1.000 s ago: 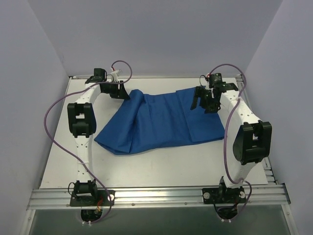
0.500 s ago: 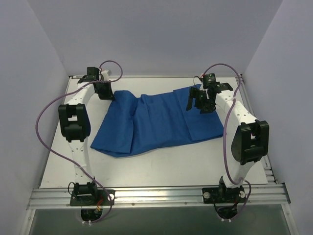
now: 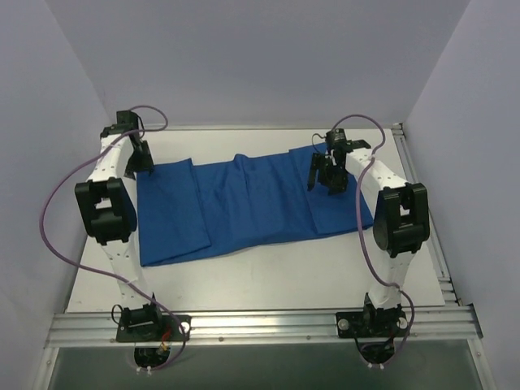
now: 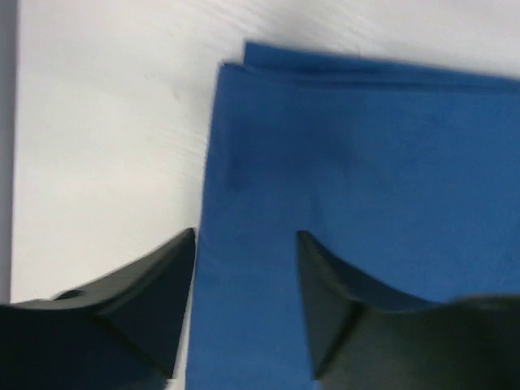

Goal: Open and lay out the surgical kit
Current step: Open the surgical kit at the center of the board.

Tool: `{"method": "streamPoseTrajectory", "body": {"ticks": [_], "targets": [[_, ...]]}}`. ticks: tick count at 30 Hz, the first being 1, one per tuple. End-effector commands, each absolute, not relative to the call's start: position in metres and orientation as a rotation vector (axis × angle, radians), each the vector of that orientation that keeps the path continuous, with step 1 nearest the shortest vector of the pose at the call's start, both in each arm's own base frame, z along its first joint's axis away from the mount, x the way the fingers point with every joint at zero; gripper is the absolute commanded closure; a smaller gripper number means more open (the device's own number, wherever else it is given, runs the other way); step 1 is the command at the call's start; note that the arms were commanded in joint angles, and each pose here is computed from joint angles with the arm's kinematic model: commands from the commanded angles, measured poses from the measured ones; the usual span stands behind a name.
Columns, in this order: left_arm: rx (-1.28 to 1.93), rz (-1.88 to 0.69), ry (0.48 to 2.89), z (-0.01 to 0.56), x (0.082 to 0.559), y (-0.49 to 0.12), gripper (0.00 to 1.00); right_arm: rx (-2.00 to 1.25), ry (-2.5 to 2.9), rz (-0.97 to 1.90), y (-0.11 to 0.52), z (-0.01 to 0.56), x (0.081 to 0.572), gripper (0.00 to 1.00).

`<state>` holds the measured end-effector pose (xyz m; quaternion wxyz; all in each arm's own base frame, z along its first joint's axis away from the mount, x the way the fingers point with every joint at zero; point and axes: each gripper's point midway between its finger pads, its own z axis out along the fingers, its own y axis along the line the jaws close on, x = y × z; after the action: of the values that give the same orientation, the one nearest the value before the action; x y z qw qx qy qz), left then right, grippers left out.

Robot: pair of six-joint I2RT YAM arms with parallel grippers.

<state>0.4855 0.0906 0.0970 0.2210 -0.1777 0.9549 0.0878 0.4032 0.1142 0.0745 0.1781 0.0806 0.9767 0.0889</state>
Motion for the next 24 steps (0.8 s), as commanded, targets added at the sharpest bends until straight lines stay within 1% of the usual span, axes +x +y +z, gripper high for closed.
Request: {"method": "streamPoseTrajectory", "body": {"ticks": [1,2,3,4,5,6,8,11,12,13,15,17,19,20,22,23,24], "targets": [[-0.458,0.163,2.613,0.129,0.467,0.049,0.45,0.278,2.740,0.183,0.104,0.075,0.415,0.34],[-0.438,0.129,2.661,0.117,0.454,0.038,0.55,0.285,2.739,0.172,0.103,0.072,0.416,0.37],[-0.389,0.039,2.675,0.118,0.449,0.014,0.62,0.298,2.745,0.159,0.101,0.067,0.415,0.41],[-0.371,0.006,2.683,0.113,0.446,0.004,0.66,0.323,2.760,0.144,0.096,0.058,0.411,0.44],[-0.323,-0.026,2.708,0.107,0.440,-0.015,0.78,0.344,2.766,0.144,0.094,0.053,0.409,0.48],[-0.304,-0.040,2.755,0.092,0.429,-0.025,0.84,0.363,2.762,0.156,0.093,0.049,0.410,0.52],[-0.265,-0.086,2.794,0.078,0.422,-0.051,0.90,0.423,2.781,0.181,0.090,0.035,0.402,0.54],[-0.246,-0.118,2.854,0.054,0.422,-0.068,0.89,0.495,2.802,0.159,0.082,0.019,0.390,0.54],[-0.241,-0.118,2.911,0.034,0.421,-0.071,0.86,0.509,2.809,0.162,0.081,0.015,0.386,0.54],[-0.249,-0.114,2.929,0.039,0.426,-0.072,0.86,0.536,2.816,0.168,0.080,0.011,0.382,0.54],[-0.239,-0.117,2.974,0.023,0.431,-0.074,0.85,0.584,2.846,0.195,0.077,-0.002,0.369,0.54],[-0.204,-0.140,2.942,0.024,0.448,-0.078,0.83,0.631,2.835,0.221,0.077,-0.006,0.365,0.54],[-0.175,-0.147,2.982,0.008,0.451,-0.082,0.79,0.674,2.850,0.248,0.078,-0.012,0.350,0.54],[-0.166,-0.177,2.987,-0.002,0.462,-0.086,0.78,0.714,2.834,0.272,0.081,-0.013,0.350,0.54],[-0.127,-0.192,3.026,-0.010,0.464,-0.090,0.78,0.783,2.846,0.339,0.084,-0.020,0.337,0.53],[-0.097,-0.216,2.981,0.000,0.483,-0.096,0.78,0.805,2.834,0.376,0.087,-0.022,0.337,0.53],[-0.070,-0.209,3.052,-0.020,0.475,-0.098,0.78,0.840,2.851,0.392,0.089,-0.028,0.331,0.53]]}}
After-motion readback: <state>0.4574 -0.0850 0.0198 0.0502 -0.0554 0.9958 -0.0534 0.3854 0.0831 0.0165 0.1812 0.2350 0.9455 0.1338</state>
